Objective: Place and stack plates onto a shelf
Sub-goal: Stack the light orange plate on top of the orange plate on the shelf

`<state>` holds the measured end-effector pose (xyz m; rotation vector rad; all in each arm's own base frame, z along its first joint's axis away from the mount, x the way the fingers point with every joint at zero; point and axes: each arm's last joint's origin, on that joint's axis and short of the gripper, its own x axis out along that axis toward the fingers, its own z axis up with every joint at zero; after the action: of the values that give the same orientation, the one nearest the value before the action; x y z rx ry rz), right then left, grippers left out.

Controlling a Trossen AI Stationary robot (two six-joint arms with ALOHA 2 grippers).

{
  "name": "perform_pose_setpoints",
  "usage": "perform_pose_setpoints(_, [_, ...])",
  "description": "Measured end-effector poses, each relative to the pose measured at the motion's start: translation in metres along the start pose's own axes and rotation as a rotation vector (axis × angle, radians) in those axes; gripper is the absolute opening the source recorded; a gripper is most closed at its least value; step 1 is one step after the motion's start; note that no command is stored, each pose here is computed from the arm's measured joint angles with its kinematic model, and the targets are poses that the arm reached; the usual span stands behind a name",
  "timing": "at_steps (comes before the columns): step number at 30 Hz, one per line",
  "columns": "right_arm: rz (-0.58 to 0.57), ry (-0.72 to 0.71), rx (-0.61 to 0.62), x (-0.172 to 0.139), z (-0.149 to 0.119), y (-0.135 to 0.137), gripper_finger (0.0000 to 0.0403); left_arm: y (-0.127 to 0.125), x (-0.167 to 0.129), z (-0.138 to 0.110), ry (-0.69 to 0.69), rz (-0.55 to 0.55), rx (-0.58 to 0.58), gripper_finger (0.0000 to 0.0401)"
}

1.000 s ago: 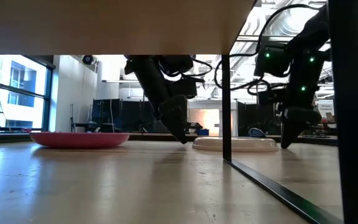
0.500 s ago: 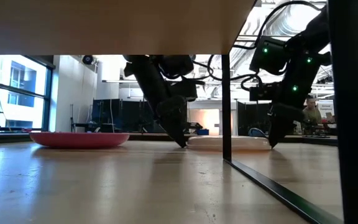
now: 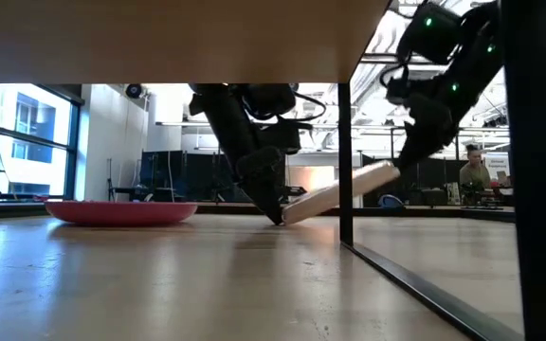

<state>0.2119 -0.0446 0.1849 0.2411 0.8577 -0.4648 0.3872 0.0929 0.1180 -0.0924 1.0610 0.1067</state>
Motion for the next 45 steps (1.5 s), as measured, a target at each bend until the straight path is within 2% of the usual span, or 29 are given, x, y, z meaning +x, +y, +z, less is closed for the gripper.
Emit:
perform_pose_setpoints(11, [0.014, -0.208, 0.096, -0.014, 0.018, 0.001, 0.0000, -0.007, -0.002, 0.013, -0.043, 0.018, 0.053, 0.0000])
perform_pose_setpoints(13, [0.069, -0.248, 0.099, -0.014, 0.023, 0.004, 0.0000, -0.008, -0.001, 0.026, -0.147, 0.025, 0.065, 0.0000])
perform_pose_setpoints(17, [0.121, -0.307, 0.112, -0.013, 0.030, 0.007, 0.0000, -0.013, 0.000, 0.029, -0.191, 0.018, 0.038, 0.0000])
perform_pose_setpoints(22, [0.123, -0.279, 0.107, -0.007, 0.026, 0.014, 0.0000, -0.022, -0.005, 0.041, -0.297, 0.008, 0.022, 0.0000])
perform_pose_setpoints(26, [0.121, -0.274, 0.091, -0.008, 0.024, 0.019, 0.0000, -0.025, -0.006, 0.034, -0.217, 0.007, 0.028, 0.0000])
perform_pose_setpoints(29, [0.095, -0.295, 0.094, -0.013, 0.024, 0.018, 0.0000, -0.014, -0.016, 0.034, -0.135, 0.030, 0.009, 0.0000])
perform_pose_setpoints(31, [0.061, -0.311, 0.105, -0.017, 0.025, 0.014, 0.0000, -0.004, -0.029, 0.031, -0.068, 0.041, 0.002, 0.0000])
perform_pose_setpoints(35, [0.025, -0.352, 0.177, -0.025, 0.028, 0.003, 0.0000, 0.017, -0.073, 0.037, -0.120, 0.011, -0.049, 0.0000])
perform_pose_setpoints(38, [-0.008, -0.334, 0.281, -0.027, 0.027, -0.009, 0.0000, 0.030, -0.126, 0.046, -0.294, -0.003, -0.097, 0.0000])
perform_pose_setpoints(41, [-0.062, -0.272, 0.416, -0.024, 0.022, -0.023, 0.0000, 0.033, -0.179, 0.044, -0.508, 0.016, -0.124, 0.0000])
perform_pose_setpoints(45, [-0.148, -0.150, 0.541, -0.020, 0.011, -0.041, 0.0014, 0.024, -0.242, 0.024, -0.813, 0.007, -0.159, 0.0000])
